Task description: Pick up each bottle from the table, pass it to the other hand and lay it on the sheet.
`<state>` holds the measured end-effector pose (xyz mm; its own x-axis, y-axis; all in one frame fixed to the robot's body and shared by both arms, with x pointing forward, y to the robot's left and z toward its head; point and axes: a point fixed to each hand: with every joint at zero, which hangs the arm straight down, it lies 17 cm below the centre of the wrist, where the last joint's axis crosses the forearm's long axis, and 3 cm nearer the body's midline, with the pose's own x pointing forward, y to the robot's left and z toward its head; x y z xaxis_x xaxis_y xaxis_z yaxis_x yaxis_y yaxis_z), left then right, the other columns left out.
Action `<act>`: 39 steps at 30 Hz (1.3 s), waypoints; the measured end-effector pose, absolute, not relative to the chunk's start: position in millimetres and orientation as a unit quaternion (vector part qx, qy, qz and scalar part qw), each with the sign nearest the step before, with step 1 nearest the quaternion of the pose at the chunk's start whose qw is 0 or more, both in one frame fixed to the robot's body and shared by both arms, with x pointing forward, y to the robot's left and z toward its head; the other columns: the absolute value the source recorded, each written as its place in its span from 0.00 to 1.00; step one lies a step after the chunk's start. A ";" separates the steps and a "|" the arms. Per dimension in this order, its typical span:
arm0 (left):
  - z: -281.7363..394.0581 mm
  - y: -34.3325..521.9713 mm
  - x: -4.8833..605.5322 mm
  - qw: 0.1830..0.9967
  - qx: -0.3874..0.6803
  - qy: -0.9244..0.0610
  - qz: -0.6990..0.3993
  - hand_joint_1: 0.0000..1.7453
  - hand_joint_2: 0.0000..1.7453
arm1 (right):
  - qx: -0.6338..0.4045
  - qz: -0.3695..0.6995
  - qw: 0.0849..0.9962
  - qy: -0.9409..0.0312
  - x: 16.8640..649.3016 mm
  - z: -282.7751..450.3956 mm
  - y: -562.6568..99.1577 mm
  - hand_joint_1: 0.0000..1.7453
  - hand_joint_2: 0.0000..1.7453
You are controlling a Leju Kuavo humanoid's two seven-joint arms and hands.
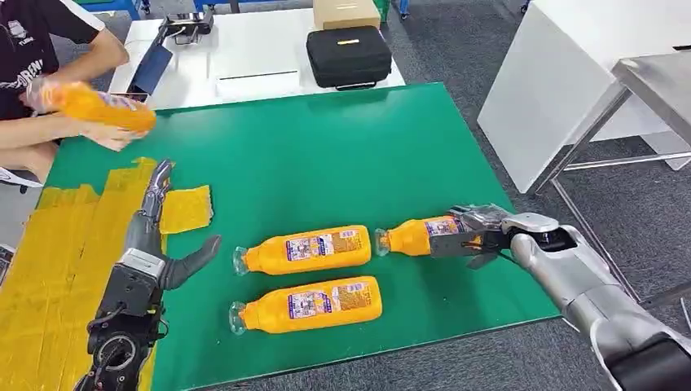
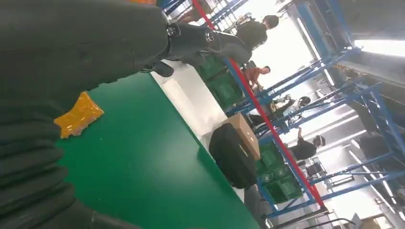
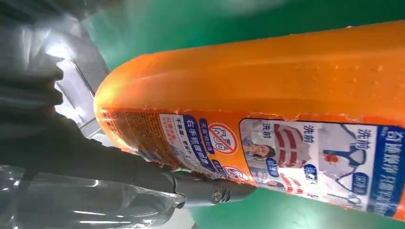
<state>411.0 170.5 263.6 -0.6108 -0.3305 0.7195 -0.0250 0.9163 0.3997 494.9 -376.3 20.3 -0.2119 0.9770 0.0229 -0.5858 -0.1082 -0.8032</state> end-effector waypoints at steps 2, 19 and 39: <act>262.5 170.6 411.8 0.431 0.102 -0.879 -0.178 0.00 1.00 | -0.274 0.695 0.565 -0.350 494.5 18.1 -378.9 0.00 1.00; 248.3 172.4 419.0 0.451 0.109 -0.867 -0.182 0.00 1.00 | -0.306 0.685 0.565 -0.344 496.1 -1.7 -387.1 1.00 1.00; 238.0 179.9 414.2 0.466 0.126 -0.856 -0.184 0.00 1.00 | -0.380 0.533 0.574 -0.492 515.6 36.6 -355.2 1.00 1.00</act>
<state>414.2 179.9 238.0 -0.5344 -0.3871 0.7513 -0.0437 0.9004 0.4329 515.6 -355.2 36.6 -0.0526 0.9857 0.1600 -0.2368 0.1434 -0.9609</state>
